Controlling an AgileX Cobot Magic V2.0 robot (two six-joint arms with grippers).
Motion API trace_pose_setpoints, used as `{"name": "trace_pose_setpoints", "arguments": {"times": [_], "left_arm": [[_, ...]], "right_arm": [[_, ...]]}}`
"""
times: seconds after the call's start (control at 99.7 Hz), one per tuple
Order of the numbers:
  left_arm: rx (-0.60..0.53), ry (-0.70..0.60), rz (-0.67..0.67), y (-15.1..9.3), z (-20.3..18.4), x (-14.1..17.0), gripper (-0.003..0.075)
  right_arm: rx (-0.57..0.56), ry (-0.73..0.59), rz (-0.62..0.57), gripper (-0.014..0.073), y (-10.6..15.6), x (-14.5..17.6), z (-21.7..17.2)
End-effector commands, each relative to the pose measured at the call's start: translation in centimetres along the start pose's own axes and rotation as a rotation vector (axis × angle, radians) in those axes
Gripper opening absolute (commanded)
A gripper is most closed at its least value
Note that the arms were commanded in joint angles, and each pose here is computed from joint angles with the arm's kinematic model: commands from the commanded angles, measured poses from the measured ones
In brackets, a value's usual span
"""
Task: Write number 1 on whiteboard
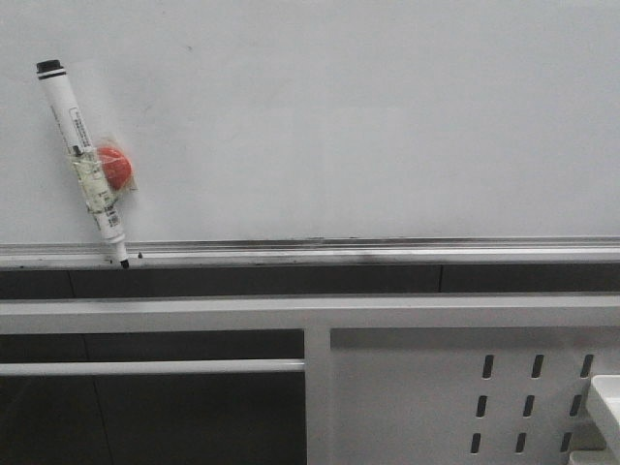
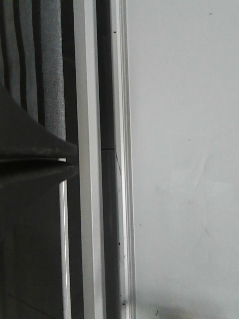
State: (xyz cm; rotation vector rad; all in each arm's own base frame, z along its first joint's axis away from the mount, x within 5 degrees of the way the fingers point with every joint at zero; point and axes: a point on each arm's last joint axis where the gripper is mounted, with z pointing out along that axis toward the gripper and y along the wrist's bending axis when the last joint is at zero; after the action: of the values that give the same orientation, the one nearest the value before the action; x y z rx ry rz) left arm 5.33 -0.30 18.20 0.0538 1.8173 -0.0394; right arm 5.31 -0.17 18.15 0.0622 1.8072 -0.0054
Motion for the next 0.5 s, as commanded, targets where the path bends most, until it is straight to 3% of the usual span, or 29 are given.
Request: {"name": "trace_pose_setpoints", "arguments": {"times": [0.0, 0.411, 0.492], "left_arm": [[-0.002, -0.049, -0.007, 0.02, 0.21, 0.5, -0.002], [-0.003, -0.049, -0.004, 0.02, 0.21, 0.49, -0.002], [-0.003, -0.049, -0.004, 0.02, 0.21, 0.49, -0.002]], "right_arm": [[0.016, -0.031, -0.019, -0.0069, -0.12, 0.12, 0.01], [0.016, -0.031, -0.019, -0.0069, -0.12, 0.12, 0.01], [0.034, -0.028, -0.075, -0.0069, -0.28, 0.13, 0.01]]}}
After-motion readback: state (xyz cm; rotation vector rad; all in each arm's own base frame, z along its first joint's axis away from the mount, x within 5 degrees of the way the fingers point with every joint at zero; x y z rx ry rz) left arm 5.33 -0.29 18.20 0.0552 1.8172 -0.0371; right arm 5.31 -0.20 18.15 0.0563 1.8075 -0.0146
